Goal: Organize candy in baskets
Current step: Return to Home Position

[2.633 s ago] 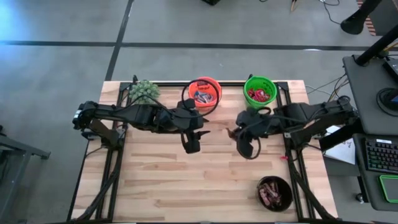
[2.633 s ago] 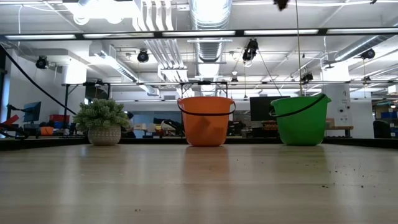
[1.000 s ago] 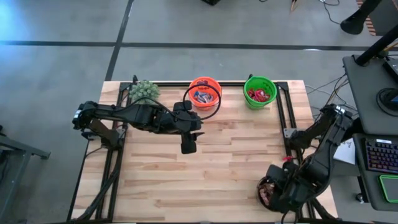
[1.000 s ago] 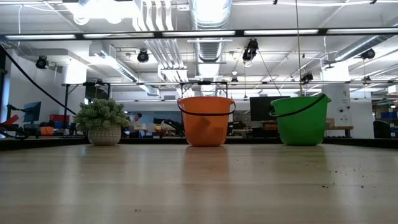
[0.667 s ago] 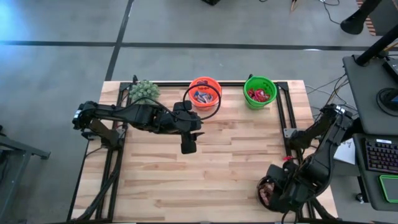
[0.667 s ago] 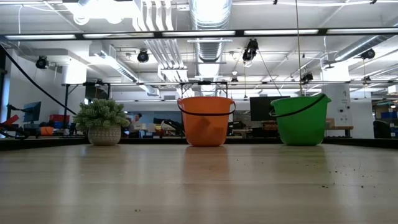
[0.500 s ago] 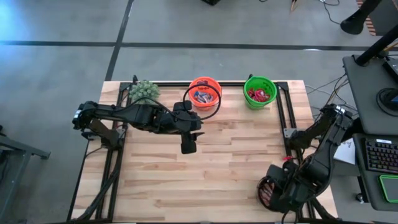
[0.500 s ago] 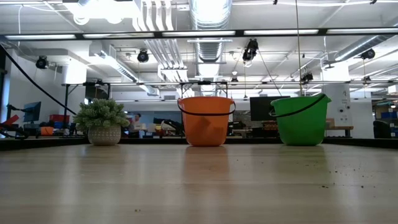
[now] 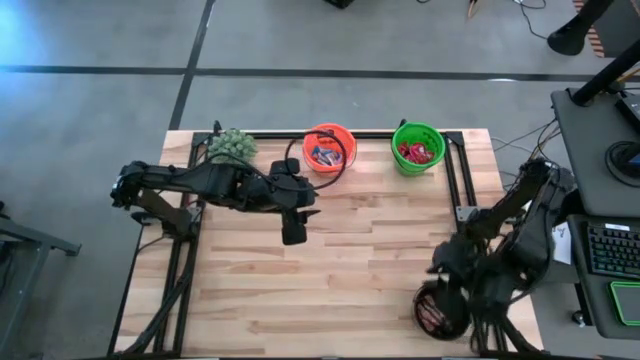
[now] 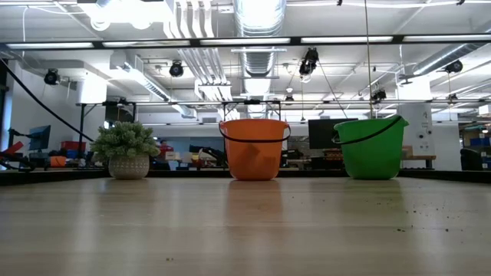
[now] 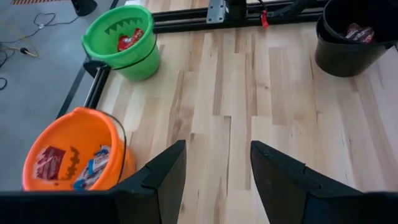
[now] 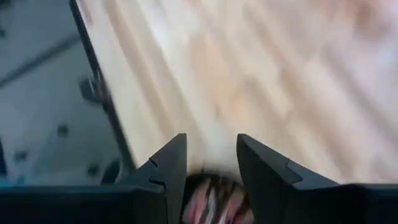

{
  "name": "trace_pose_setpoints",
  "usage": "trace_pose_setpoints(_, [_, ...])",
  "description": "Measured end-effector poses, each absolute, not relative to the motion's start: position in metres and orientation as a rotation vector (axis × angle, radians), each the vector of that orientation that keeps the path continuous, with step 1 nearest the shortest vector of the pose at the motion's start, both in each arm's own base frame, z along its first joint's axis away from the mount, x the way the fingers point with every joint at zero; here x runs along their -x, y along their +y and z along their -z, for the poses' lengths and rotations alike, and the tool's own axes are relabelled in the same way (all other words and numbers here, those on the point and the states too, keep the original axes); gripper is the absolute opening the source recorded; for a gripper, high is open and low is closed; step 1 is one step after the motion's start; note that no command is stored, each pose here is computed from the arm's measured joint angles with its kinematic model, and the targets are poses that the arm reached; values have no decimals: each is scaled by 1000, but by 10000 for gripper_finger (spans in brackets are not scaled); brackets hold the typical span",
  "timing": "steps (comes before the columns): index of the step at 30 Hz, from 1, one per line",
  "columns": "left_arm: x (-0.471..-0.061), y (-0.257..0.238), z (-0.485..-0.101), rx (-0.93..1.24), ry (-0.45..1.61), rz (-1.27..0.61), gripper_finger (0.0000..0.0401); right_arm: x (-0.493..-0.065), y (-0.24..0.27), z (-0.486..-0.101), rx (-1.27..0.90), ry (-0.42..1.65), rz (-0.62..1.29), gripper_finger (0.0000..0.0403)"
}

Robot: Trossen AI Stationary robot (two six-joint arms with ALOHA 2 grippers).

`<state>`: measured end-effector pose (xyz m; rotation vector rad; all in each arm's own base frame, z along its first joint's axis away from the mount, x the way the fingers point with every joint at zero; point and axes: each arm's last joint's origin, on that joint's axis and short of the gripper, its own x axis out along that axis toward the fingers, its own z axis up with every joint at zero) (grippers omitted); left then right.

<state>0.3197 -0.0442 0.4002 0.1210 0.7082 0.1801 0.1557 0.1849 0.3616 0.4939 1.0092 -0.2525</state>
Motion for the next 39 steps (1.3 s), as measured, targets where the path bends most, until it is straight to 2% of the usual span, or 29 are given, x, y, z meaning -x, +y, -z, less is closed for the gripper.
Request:
trace_pose_setpoints(5, [-301, -41, -411, -89, 714, -194, 162, -144, 161, -384, -439, 780, 266, 134])
trace_pose_setpoints(12, [-268, -35, -421, -51, 767, -253, 162, -128, 136, -403, -412, 650, 245, 129])
trace_pose_setpoints(18, [-235, -27, -434, -32, 766, -346, 162, -120, 125, -410, -417, 630, 218, 132])
trace_pose_setpoints(30, [-152, -13, -460, 35, 715, -363, 162, -118, 122, -411, -371, 637, 192, 134])
trace_pose_setpoints(39, [-89, -1, -448, 128, 612, -436, 162, -116, 120, -409, -351, 654, 207, 128])
